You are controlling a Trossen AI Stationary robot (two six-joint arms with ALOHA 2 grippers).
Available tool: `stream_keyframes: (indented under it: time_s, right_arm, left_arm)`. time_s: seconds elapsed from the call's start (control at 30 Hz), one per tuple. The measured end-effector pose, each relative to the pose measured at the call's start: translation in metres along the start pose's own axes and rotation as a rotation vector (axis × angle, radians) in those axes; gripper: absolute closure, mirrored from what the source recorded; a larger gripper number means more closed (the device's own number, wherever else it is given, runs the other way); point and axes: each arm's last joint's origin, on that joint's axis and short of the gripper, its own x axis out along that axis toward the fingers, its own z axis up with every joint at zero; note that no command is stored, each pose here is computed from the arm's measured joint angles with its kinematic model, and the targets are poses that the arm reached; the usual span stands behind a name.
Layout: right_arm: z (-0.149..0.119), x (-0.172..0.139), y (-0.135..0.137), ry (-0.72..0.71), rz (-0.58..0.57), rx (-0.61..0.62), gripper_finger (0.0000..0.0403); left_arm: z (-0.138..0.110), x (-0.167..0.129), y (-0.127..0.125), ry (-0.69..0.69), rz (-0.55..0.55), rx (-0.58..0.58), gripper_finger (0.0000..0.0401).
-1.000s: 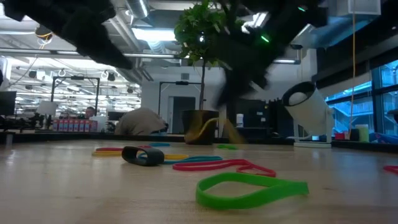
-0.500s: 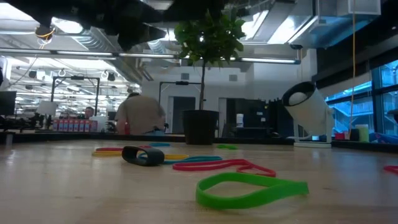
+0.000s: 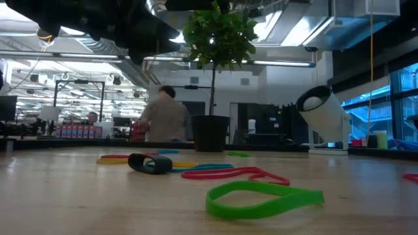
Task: Pick and place rubber bands into bin
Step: Put the top right yellow rubber band into the gray bin
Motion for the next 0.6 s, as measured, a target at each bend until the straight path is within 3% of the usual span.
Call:
stream_keyframes:
  time_s: [0.27, 0.6]
  right_arm:
    - [-0.0001, 0.0000, 0.0000, 0.001, 0.000, 0.022, 0.0398]
    - [-0.0002, -0.0001, -0.0001, 0.003, 0.000, 0.068, 0.0382]
  left_arm:
    - [-0.0004, 0.0003, -0.0001, 0.002, -0.002, 0.002, 0.0388]
    - [-0.0020, 0.0003, -0.0019, 0.024, -0.072, 0.084, 0.0398]
